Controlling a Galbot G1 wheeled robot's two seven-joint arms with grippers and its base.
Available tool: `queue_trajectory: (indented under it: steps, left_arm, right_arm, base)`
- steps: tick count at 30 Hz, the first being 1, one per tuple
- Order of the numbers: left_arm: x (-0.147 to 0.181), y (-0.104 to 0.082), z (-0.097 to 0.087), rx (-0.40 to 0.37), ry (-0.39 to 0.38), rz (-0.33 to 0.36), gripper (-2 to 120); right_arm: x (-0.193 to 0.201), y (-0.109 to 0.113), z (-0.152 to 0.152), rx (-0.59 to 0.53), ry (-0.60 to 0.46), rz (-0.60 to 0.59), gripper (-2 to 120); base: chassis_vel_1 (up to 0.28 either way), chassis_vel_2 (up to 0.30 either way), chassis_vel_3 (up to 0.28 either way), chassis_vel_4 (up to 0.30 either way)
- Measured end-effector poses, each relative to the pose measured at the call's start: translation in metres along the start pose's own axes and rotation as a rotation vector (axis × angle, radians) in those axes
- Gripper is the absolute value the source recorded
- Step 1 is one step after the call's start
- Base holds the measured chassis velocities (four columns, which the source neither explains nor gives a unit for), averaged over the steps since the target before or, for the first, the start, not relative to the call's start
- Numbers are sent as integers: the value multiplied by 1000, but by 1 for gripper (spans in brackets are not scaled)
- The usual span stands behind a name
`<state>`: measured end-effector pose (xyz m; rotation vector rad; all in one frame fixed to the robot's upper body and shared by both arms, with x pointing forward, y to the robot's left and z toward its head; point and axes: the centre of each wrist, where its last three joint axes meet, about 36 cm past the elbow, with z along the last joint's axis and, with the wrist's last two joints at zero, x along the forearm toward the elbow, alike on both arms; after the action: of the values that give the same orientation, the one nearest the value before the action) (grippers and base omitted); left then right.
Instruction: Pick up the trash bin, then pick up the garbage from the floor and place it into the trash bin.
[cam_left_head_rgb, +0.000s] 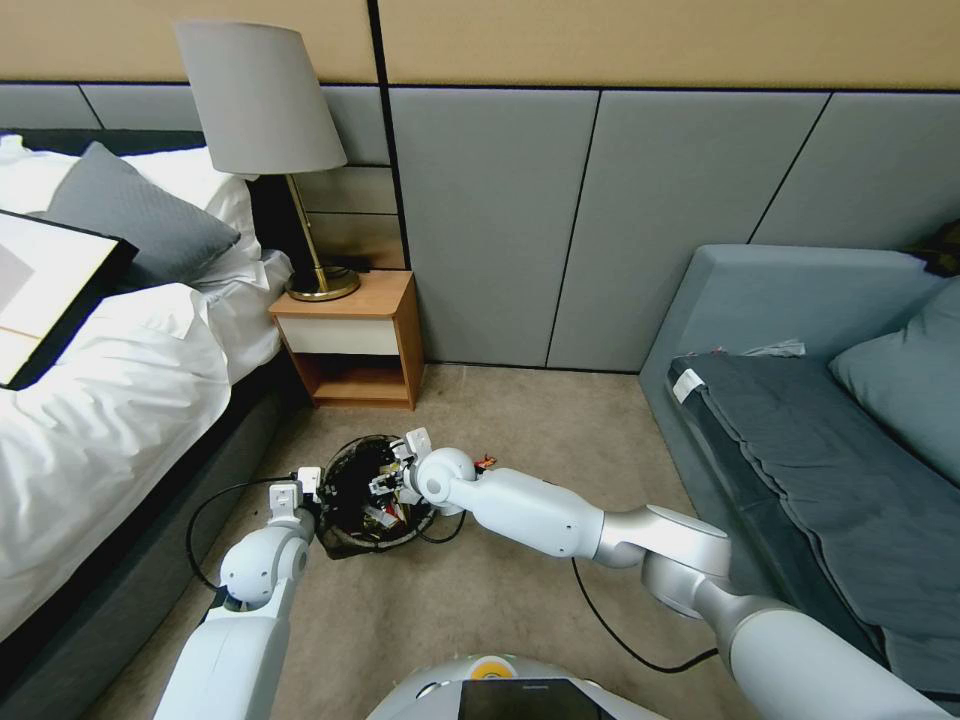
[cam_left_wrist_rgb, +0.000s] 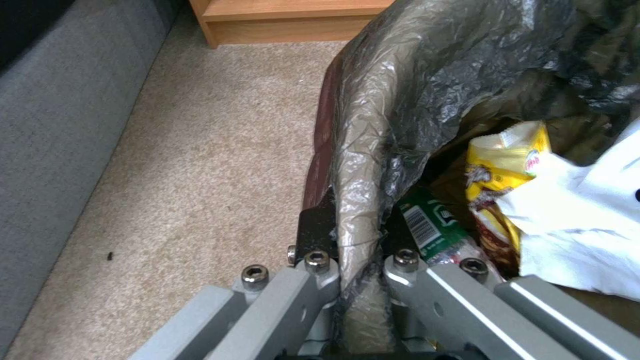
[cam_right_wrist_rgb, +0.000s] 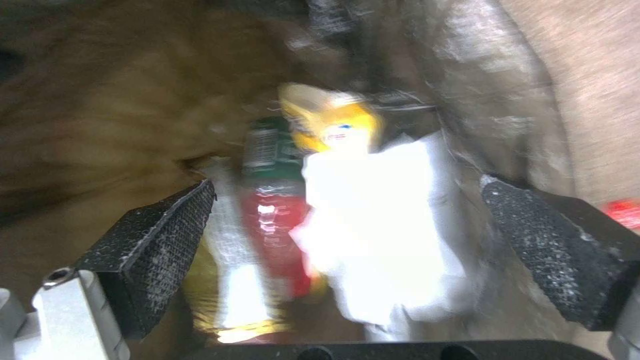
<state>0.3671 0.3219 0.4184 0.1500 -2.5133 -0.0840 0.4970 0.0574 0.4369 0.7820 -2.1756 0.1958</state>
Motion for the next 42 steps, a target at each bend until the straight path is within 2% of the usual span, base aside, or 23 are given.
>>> queue_trajectory:
  steps: [10, 16, 22, 25, 26, 28, 30, 31, 33, 34, 37, 38, 41, 42]
  left_arm:
    - [0, 0, -1, 0, -2, 0, 0]
    - [-1, -2, 0, -3, -1, -2, 0]
    - [0, -3, 0, -3, -1, -2, 0]
    - [1, -1, -2, -4, -6, -1, 0]
    - [1, -1, -2, -4, -6, -1, 0]
    - [1, -1, -3, -5, -10, -3, 0]
    - [1, -1, -5, -5, -15, -4, 0]
    - [1, -1, -5, -5, -15, -4, 0]
    - [1, -2, -6, -7, -16, -4, 0]
    - [1, -2, -6, -7, -16, -4, 0]
    - [3, -4, -6, -5, -19, 1, 0]
    - [3, -4, -6, -5, -19, 1, 0]
    - [5, -3, -7, 3, -24, 0, 0]
    - [5, -3, -7, 3, -24, 0, 0]
  right_arm:
    - [10, -3, -6, 30, -4, 29, 100]
    - [14, -13, -9, 37, -8, 61, 100]
    - [36, -14, -20, 29, -52, 35, 100]
    - [91, -16, -45, 19, -163, -16, 100]
    - [91, -16, -45, 19, -163, -16, 100]
    - [111, -19, -50, 13, -202, -29, 100]
    - [149, -31, -57, -10, -276, -42, 100]
    - [149, -31, -57, -10, -276, -42, 100]
    - [176, -52, -58, -30, -342, 1, 100]
    - [176, -52, -58, -30, -342, 1, 100]
    - [197, -80, -48, -30, -449, 92, 100]
    - [197, -80, -48, -30, -449, 92, 100]
    - [199, -107, -27, 5, -613, 208, 100]
    - [199, -107, -27, 5, -613, 208, 100]
  base:
    - [0, 0, 0, 0]
    - [0, 0, 0, 0]
    - [0, 0, 0, 0]
    - [0, 0, 0, 0]
    - [0, 0, 0, 0]
    - [0, 0, 0, 0]
    - [0, 0, 0, 0]
    - [0, 0, 0, 0]
    - [0, 0, 0, 0]
    - [0, 0, 0, 0]
    - [0, 0, 0, 0]
    - [0, 0, 0, 0]
    - [0, 0, 0, 0]
    - [0, 0, 0, 0]
